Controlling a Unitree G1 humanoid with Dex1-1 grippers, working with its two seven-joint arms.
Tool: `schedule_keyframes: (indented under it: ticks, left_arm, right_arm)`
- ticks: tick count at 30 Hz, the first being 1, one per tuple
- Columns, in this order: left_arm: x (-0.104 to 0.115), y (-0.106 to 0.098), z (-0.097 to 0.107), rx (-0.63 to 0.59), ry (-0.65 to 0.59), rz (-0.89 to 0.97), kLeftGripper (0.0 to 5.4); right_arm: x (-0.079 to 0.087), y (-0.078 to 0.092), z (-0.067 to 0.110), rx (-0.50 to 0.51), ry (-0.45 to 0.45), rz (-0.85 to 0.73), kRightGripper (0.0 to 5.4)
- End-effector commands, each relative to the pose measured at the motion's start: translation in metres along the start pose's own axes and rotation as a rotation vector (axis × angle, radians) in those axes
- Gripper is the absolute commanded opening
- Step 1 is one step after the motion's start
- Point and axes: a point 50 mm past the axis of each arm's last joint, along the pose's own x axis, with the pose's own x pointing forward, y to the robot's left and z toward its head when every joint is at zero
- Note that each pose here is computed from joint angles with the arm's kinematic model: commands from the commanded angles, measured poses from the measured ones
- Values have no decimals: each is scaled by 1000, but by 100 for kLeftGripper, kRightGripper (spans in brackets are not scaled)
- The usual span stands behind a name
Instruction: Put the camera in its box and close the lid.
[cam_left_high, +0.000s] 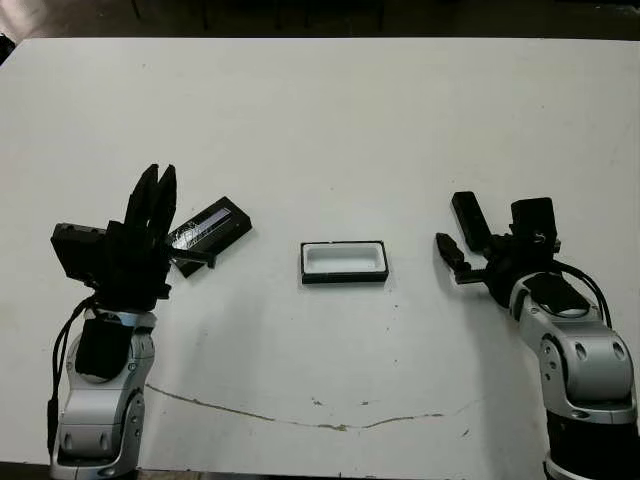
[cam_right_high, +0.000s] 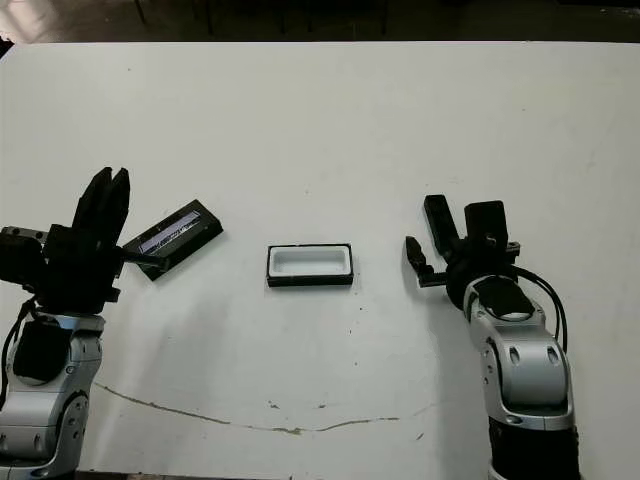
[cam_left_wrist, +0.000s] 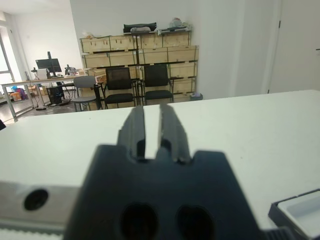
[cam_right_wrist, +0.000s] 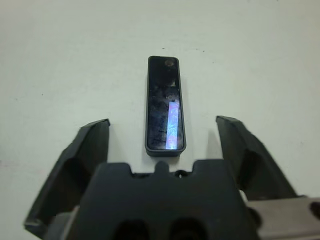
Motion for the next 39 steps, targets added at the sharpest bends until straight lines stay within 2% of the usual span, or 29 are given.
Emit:
schedule_keyframes:
  ticks: [1, 5, 12, 20, 29, 34, 39]
  left_arm:
    - [-4, 3, -6, 16, 40, -8, 0]
    - [-4, 2, -6, 10, 46, -9, 0]
    - [-5, 3, -6, 24, 45, -9, 0]
    - [-5, 3, -7, 22, 46, -9, 0]
    - [-5, 2, -8, 27, 53, -8, 0]
    - [-5, 2, -7, 27, 56, -3, 0]
    - [-5, 3, -7, 28, 51, -6, 0]
  right_arm:
    - [1, -1, -14, 13, 57, -17, 382]
    - [1, 0, -19, 18, 49, -34, 333]
    - [3, 4, -27, 71, 20, -43, 180]
    - [4, 1, -26, 89, 7, -21, 23]
    - [4, -4, -22, 56, -20, -15, 10]
    - [-2, -8, -7, 70, -121, 3, 6]
    - [-12, -14, 24, 61, -292, 139, 6]
